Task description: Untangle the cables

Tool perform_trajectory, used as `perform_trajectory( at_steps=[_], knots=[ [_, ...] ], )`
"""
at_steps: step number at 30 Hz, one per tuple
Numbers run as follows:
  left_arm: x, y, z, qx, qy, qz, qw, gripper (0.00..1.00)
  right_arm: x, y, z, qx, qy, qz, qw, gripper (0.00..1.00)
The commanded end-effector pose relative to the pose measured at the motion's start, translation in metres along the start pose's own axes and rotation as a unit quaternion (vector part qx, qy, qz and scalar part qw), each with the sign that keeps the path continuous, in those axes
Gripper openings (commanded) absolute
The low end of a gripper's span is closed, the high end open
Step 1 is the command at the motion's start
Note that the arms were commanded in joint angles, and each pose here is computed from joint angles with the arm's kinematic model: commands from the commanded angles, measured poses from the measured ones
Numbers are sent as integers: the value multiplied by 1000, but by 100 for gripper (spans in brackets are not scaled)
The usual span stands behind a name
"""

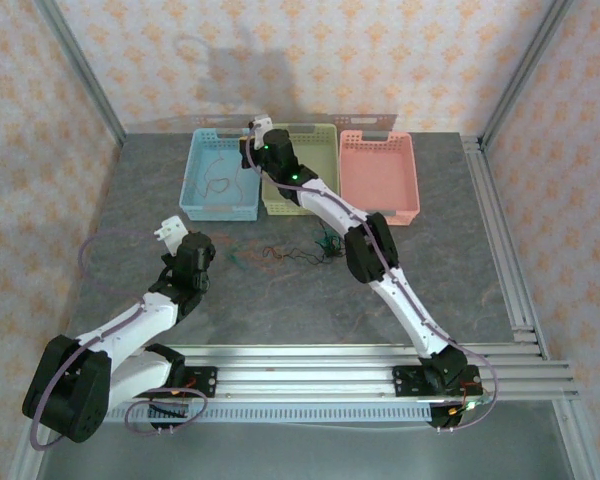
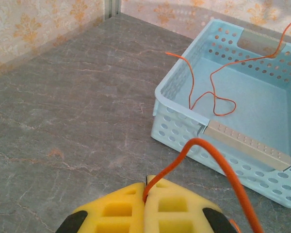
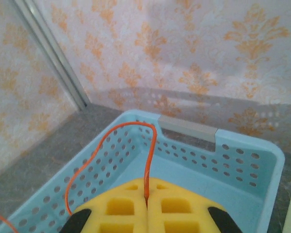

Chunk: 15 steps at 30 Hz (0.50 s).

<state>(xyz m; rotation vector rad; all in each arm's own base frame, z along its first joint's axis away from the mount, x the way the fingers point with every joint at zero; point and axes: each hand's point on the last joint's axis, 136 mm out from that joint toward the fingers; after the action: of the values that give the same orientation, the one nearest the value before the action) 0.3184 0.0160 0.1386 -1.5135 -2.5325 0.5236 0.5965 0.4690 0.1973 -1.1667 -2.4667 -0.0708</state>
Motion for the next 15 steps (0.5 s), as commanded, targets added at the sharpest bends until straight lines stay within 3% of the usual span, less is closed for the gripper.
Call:
perform_trajectory(
  at_steps=[1, 4, 11, 13, 15],
  knots=[
    [-1, 2, -7, -1, -3, -5, 1000, 0, 5, -11, -83, -137, 45, 7, 989, 0],
    [-2, 2, -7, 0, -3, -3, 1000, 0, 3, -15, -94, -157, 81, -4, 984, 0],
    [-1, 2, -7, 0, -2, -4, 1000, 0, -19, -2, -31, -87, 70, 22, 993, 1],
    [-1, 2, -7, -2, -4, -3, 1000, 0, -20, 1, -15, -63, 71, 15, 995, 8],
    [-1, 2, -7, -1, -3, -4, 1000, 0, -11, 2, -6, -40, 62, -4, 997, 24]
  ],
)
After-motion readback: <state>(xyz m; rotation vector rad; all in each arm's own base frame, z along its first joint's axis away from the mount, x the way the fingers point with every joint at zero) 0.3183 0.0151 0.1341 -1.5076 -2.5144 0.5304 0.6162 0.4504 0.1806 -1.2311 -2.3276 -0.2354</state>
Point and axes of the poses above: each hand's point on the last joint's axis, 136 mm out from that joint toward the fingers, its own y axis out along the fingers, its own x axis along the line the jaws close on, z = x × y, and after that the axes turned 7 degrees about y, right-handed
